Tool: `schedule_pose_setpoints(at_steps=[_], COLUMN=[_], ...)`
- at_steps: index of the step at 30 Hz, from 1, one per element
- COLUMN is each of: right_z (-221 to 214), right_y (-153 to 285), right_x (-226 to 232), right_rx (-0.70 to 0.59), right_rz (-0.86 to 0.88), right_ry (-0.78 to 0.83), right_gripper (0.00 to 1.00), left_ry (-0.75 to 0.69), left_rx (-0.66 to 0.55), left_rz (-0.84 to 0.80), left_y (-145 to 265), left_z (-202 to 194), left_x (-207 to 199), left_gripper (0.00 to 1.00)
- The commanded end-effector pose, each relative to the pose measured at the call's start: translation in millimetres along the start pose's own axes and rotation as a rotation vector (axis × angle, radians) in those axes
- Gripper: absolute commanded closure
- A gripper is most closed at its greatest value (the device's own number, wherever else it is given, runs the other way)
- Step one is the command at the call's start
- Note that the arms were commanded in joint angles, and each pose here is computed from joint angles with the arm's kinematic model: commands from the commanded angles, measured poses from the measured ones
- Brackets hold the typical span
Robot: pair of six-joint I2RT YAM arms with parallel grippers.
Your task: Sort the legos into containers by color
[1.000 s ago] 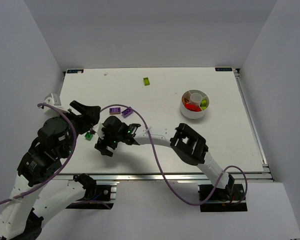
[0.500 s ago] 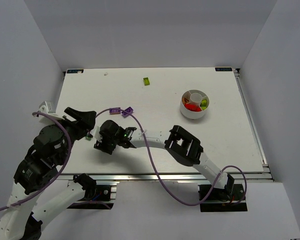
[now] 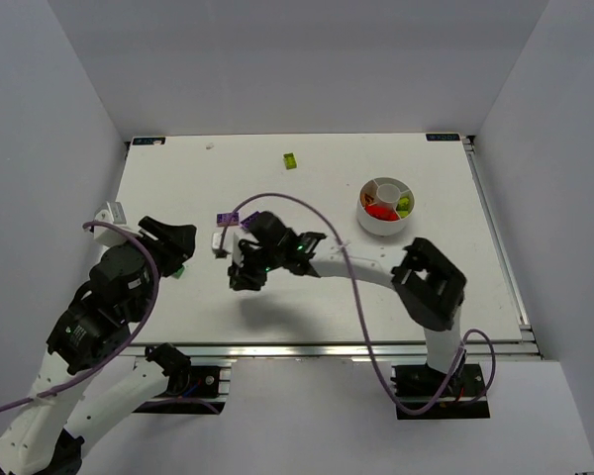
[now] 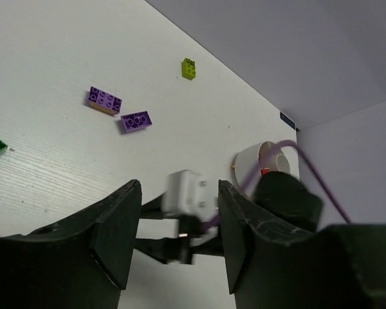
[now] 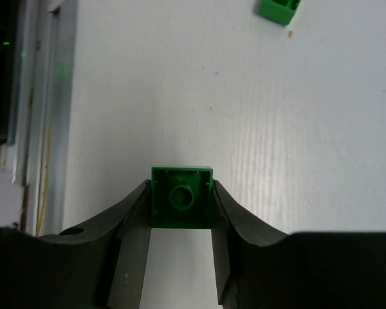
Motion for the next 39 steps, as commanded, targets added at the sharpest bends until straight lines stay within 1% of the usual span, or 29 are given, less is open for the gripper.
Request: schedule_pose_setpoints(at_steps=[1,2,5,6,8,9,10,11,12,14,15,17,18,20,21,23,24,26,27,29,34,38,39], right_z=[28,14,17,9,17,14,19,20,18,19,12,9,0,-4,-17,-19,-31,-31,-42,-44,-59,-76,-91], right_y=[63,75,124,142,175,195,213,226,248,273,293,315,332,352,364,381,388,400,401,407,395,391,399], right_x=[0,-1,-24,-42,-54,-71,-77,-84,-99,-113,-128,-141,-155,-168,-182,-194,-206,-216,-227,-236,-255,-269,-277], right_rx=[-0.116,-0.082,-0.120,-0.122,-0.161,-0.175,-0.197,-0.205,-0.220,-0.235,-0.247,-0.262,-0.273,-0.288,-0.291,-0.302,-0.297,-0.299,-0.292,-0.296,-0.283,-0.272,-0.270], right_rz=[0.129,0.149,0.103,0.059,-0.004,-0.061,-0.098,-0.133,-0.197,-0.253,-0.309,-0.363,-0.407,-0.448,-0.478,-0.501,-0.509,-0.517,-0.517,-0.526,-0.511,-0.570,-0.607], right_ry=[0.060,0.034,0.032,-0.007,-0.003,-0.033,-0.033,-0.046,-0.072,-0.112,-0.158,-0.196,-0.247,-0.290,-0.338,-0.389,-0.435,-0.466,-0.504,-0.531,-0.606,-0.682,-0.717], right_gripper=[1.00,1.00,1.00,1.00,1.00,1.00,1.00,1.00,1.00,1.00,1.00,1.00,1.00,1.00,1.00,1.00,1.00,1.00,1.00,1.00,1.00,1.00,1.00], left_ry=[0.015,0.017,0.035,0.046,0.046,0.053,0.046,0.046,0.053,0.051,0.060,0.073,0.076,0.090,0.091,0.098,0.104,0.110,0.106,0.109,0.094,0.106,0.109], left_rx=[-0.015,-0.012,-0.001,-0.005,0.030,0.030,0.056,0.068,0.071,0.100,0.101,0.119,0.128,0.141,0.150,0.161,0.162,0.172,0.182,0.196,0.215,0.205,0.203], left_rz=[-0.012,-0.018,-0.034,-0.043,-0.039,-0.045,-0.029,-0.029,-0.034,-0.021,-0.030,-0.024,-0.025,-0.027,-0.031,-0.032,-0.038,-0.047,-0.044,-0.056,-0.059,-0.060,-0.059], left_y=[-9,-11,-19,-22,-31,-34,-40,-43,-46,-53,-55,-59,-60,-62,-62,-62,-62,-63,-64,-65,-67,-64,-64], left_z=[-1,-3,-16,-18,-36,-40,-54,-61,-65,-82,-85,-97,-102,-110,-114,-121,-122,-125,-130,-134,-135,-133,-132], left_x=[-6,-7,-9,-11,-7,-8,-3,-2,-3,3,2,6,7,10,10,13,12,12,13,12,8,9,10], left_gripper=[0.40,0.41,0.48,0.53,0.58,0.61,0.63,0.64,0.65,0.65,0.65,0.61,0.61,0.60,0.59,0.56,0.55,0.54,0.54,0.53,0.52,0.52,0.52])
Point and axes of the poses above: each gripper's point midway between its finger pads, its own y axis back along the fingers, its own x axis along the line the jaws close on, z = x × y, the point moved 3 cm from there along y, back along the fingers, and after that the axes turned 11 degrees about -y, right-handed, at the moved point
